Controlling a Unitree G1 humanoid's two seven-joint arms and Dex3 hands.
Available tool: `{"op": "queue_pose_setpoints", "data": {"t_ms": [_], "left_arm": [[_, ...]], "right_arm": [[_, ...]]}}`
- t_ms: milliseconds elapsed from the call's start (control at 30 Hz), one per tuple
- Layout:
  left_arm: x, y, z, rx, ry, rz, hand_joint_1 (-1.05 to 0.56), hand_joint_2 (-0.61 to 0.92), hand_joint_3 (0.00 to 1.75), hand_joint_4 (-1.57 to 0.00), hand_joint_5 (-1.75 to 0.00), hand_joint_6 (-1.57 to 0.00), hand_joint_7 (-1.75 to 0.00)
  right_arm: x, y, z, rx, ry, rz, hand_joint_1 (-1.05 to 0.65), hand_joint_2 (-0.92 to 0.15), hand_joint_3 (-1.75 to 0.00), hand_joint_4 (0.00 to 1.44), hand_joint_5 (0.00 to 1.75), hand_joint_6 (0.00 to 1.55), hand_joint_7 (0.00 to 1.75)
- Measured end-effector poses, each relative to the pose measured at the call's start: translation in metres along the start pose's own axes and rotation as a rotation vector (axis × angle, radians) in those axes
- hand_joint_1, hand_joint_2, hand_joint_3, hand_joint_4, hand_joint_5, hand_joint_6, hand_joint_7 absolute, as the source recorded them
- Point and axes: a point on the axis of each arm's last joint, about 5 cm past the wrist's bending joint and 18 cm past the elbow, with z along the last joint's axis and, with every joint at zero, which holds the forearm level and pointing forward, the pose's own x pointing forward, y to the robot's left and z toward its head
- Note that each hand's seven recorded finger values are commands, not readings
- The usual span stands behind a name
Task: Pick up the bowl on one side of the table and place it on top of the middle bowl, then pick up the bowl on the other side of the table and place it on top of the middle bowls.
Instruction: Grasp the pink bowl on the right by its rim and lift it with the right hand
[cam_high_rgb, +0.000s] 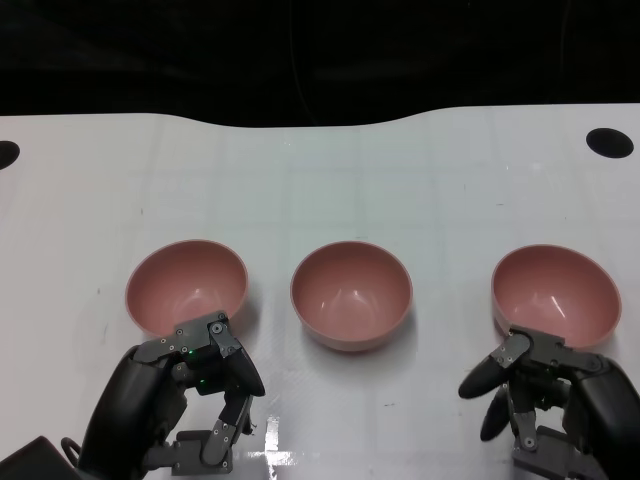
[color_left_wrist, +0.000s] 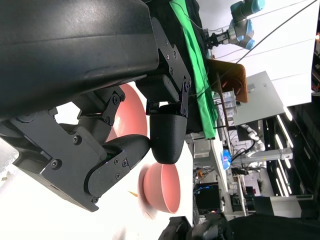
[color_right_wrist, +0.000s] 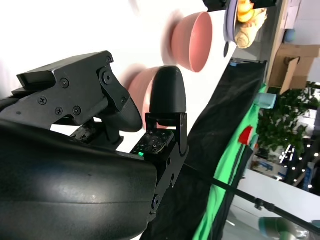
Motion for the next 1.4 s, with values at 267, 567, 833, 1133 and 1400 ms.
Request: {"op": "queue_pose_setpoints", "data": {"t_ms": [267,567,833,1133,1400], "left_arm": [[0.000,0.000,0.000,0.000,-0.001,-0.005,-0.21,0.41,1.28,-0.84,-1.70,-0.76,-1.48],[0.000,0.000,0.000,0.000,0.000,-0.005,-0.22,0.41,1.27,-0.84,-1.70,-0.76,-1.48],[0.000,0.000,0.000,0.000,-0.001,-0.005,-0.22,0.41,1.28,-0.83,-1.70,-0.75,-1.49],[0.001,-0.001,0.000,0.006,-0.003,-0.009,-0.22,0.40,1.31,-0.82,-1.71,-0.75,-1.49],[0.002,-0.002,0.000,0.006,-0.008,-0.009,-0.24,0.40,1.28,-0.83,-1.70,-0.76,-1.49]], "right_arm": [[0.003,-0.008,0.001,-0.153,-0.017,0.010,-0.29,-0.86,-0.16,0.41,0.92,0.45,0.51],[0.005,-0.017,0.003,-0.381,-0.019,-0.044,-0.47,-0.84,0.00,0.12,0.79,0.30,0.21],[0.009,-0.023,0.006,-0.647,-0.051,-0.072,-0.64,-0.82,0.00,0.00,0.70,0.22,0.12],[0.016,-0.028,0.015,-0.954,-0.002,-0.098,-0.69,-0.84,-0.01,0.00,0.63,0.21,0.09],[0.031,-0.023,0.015,-1.170,0.091,-0.056,-0.68,-0.82,0.00,0.06,0.68,0.30,0.10]]}}
